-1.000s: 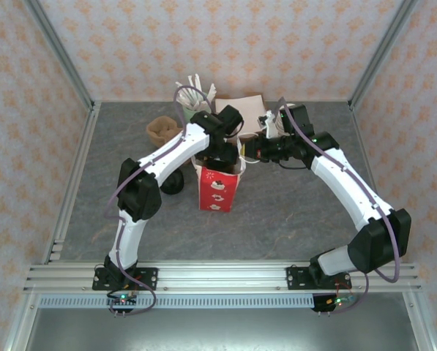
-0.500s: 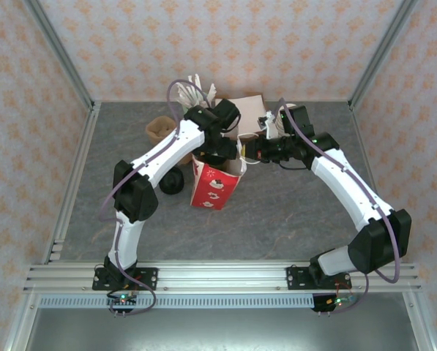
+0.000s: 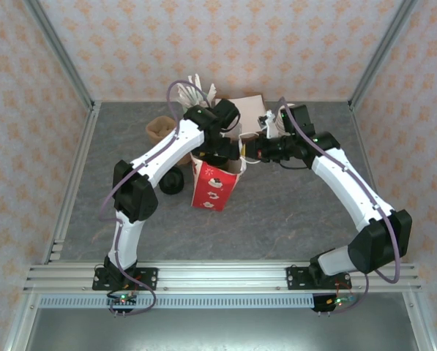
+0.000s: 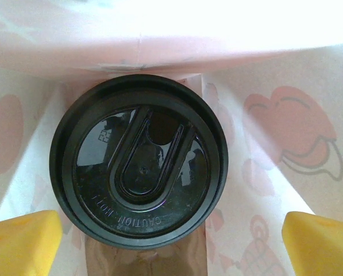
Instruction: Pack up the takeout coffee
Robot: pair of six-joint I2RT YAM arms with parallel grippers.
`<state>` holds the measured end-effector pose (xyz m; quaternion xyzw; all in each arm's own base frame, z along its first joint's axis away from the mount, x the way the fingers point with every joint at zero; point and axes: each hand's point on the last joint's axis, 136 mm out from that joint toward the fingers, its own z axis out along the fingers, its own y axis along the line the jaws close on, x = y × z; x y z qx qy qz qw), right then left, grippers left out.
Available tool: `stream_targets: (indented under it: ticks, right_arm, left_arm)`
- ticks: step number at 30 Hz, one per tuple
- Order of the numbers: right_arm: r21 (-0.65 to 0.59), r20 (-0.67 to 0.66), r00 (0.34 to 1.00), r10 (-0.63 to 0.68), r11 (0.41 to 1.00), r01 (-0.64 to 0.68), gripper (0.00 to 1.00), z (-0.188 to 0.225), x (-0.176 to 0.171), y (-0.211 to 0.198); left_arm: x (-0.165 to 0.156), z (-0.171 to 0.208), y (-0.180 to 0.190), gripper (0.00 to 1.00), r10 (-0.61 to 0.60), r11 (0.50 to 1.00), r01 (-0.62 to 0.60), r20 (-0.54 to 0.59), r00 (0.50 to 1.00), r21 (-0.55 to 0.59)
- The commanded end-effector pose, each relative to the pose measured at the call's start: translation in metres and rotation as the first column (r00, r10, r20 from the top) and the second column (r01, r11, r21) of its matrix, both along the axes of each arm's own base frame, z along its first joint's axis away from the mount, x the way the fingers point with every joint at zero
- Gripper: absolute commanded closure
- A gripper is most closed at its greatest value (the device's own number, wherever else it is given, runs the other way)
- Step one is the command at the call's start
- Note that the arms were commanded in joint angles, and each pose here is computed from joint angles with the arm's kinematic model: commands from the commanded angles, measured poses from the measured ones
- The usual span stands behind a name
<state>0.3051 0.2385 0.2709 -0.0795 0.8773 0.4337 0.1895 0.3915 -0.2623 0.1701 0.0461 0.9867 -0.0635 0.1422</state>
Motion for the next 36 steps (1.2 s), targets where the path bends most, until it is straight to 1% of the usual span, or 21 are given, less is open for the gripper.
stream_targets:
  ticks: [1,3,5,24,30,33,36]
  right_arm:
    - [0.013,0.017,1.000,0.002,1.000,-0.002,1.00,0.016,0.003,0.001]
    - [0.014,0.021,1.000,0.002,1.000,-0.002,1.00,0.020,0.005,0.001]
    - [0.010,0.015,1.000,0.004,1.000,-0.005,1.00,0.022,0.005,0.001]
    - [-0.043,-0.014,0.999,-0.040,0.998,0.039,1.00,0.008,0.008,-0.006]
    - [-0.049,-0.020,0.999,-0.035,0.998,0.034,1.00,0.006,0.007,-0.006]
    - [-0.053,-0.027,0.999,-0.027,0.998,0.026,1.00,0.003,0.005,-0.006]
    - [-0.056,-0.029,0.999,-0.024,0.998,0.022,1.00,0.000,0.004,-0.007]
  left_arm:
    - [-0.002,0.034,-0.012,0.01,-0.033,0.993,0.039,0.054,0.998,-0.115]
    - [-0.003,0.037,-0.018,0.01,-0.039,0.988,0.046,0.048,0.998,-0.150]
    - [-0.005,0.037,-0.019,0.01,-0.043,0.986,0.049,0.038,0.998,-0.158]
    - [-0.025,0.047,-0.017,0.00,-0.100,0.980,0.106,0.040,0.994,-0.168]
    - [-0.024,0.060,-0.016,0.01,-0.106,0.978,0.118,0.074,0.992,-0.174]
    - [-0.023,0.071,-0.013,0.02,-0.102,0.978,0.119,0.104,0.989,-0.173]
    - [-0.021,0.078,-0.011,0.08,-0.094,0.978,0.115,0.123,0.988,-0.175]
